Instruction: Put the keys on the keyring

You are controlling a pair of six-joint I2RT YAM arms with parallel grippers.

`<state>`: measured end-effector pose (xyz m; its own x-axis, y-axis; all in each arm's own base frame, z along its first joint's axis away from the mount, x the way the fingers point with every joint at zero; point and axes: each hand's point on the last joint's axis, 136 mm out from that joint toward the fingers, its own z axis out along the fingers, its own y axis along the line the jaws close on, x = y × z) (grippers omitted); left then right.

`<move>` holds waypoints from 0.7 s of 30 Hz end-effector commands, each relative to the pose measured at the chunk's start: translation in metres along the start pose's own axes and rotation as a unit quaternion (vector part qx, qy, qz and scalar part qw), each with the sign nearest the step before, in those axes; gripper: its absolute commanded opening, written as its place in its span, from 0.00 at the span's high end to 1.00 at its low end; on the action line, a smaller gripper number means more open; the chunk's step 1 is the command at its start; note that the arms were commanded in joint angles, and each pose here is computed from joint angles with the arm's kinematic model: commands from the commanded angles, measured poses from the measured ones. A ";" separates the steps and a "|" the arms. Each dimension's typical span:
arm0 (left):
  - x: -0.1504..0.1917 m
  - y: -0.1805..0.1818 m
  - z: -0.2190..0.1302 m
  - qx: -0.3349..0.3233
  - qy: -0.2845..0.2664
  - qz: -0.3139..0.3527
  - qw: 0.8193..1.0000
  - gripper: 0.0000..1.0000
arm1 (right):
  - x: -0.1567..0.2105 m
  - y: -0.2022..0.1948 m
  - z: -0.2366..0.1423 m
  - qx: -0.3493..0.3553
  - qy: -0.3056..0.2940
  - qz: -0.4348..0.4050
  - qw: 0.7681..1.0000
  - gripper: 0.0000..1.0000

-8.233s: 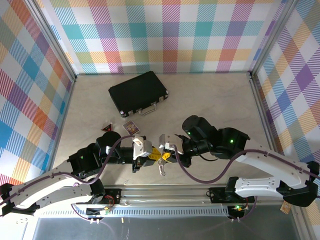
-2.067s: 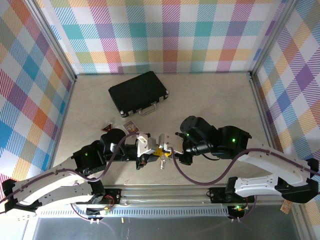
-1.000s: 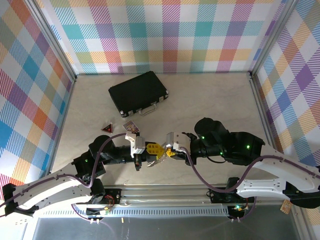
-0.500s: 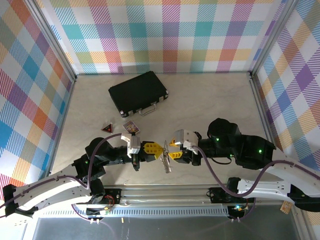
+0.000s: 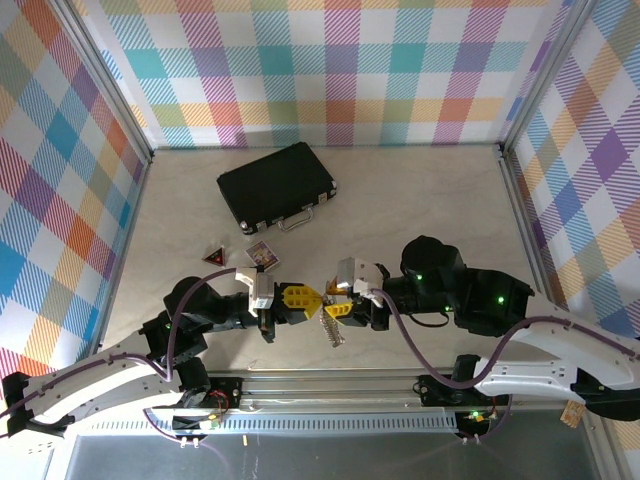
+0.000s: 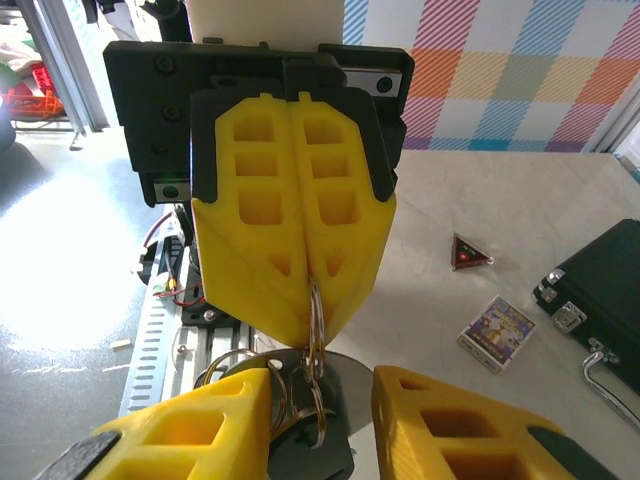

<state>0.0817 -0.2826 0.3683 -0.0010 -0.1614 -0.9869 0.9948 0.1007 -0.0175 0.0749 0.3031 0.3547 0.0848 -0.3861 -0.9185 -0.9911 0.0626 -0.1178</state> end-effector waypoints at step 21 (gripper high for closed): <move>-0.011 -0.005 -0.008 -0.001 0.003 0.012 1.000 1.00 | -0.009 0.002 0.004 -0.010 -0.013 0.001 1.000 1.00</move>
<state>0.0808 -0.2798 0.3630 -0.0063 -0.1359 -0.9907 0.9941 0.1066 -0.0210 0.0731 0.3074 0.3530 0.0703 -0.3852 -0.9201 -0.9938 0.0526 -0.0980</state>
